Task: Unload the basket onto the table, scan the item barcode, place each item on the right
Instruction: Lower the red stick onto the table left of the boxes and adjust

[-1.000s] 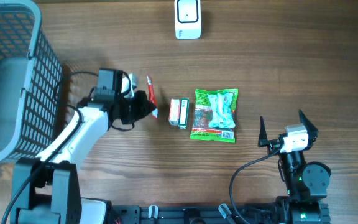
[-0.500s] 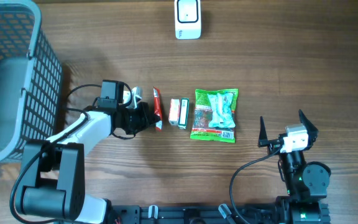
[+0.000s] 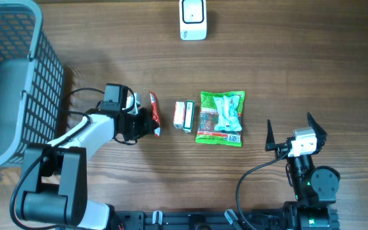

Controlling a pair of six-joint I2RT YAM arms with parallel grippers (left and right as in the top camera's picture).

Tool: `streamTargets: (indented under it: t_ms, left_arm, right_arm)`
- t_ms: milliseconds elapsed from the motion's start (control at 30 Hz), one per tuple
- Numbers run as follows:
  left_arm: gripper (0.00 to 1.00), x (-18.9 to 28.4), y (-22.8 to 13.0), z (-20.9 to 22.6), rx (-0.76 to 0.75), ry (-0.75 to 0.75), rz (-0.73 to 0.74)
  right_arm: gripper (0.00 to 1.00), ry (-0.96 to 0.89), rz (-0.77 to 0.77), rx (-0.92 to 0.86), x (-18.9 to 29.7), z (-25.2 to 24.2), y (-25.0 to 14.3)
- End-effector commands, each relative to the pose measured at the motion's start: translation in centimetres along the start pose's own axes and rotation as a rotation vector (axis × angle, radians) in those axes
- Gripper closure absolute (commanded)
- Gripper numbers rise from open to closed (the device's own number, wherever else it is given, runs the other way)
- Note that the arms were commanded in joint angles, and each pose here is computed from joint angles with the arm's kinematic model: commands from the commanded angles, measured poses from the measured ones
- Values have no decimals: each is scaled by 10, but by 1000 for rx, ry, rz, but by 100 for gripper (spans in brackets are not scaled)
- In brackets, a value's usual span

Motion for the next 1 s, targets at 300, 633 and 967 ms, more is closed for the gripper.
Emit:
streamTargets:
  t_ms: [300,633,967]
  left_arm:
    - [61,38,21,12,5,212,-102]
    - [96,47,34,-3,-77,288,-215]
    - [90,11,25,-4,-98,307,-152]
  right_arm:
    - [0,9,-11,6,0,1,2]
    - [0,9,-11,6,0,1,2]
    - [0,9,-11,6,0,1,2]
Point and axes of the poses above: each gripper's point midway between its finger pads, its own x axis back along the fingers, its own z axis along the line the jaws close on, y = z × x, the point moved 1 cm from there along x, back along the fingers, and after that the axes turned 1 degree about x, right-handed, at the moved point
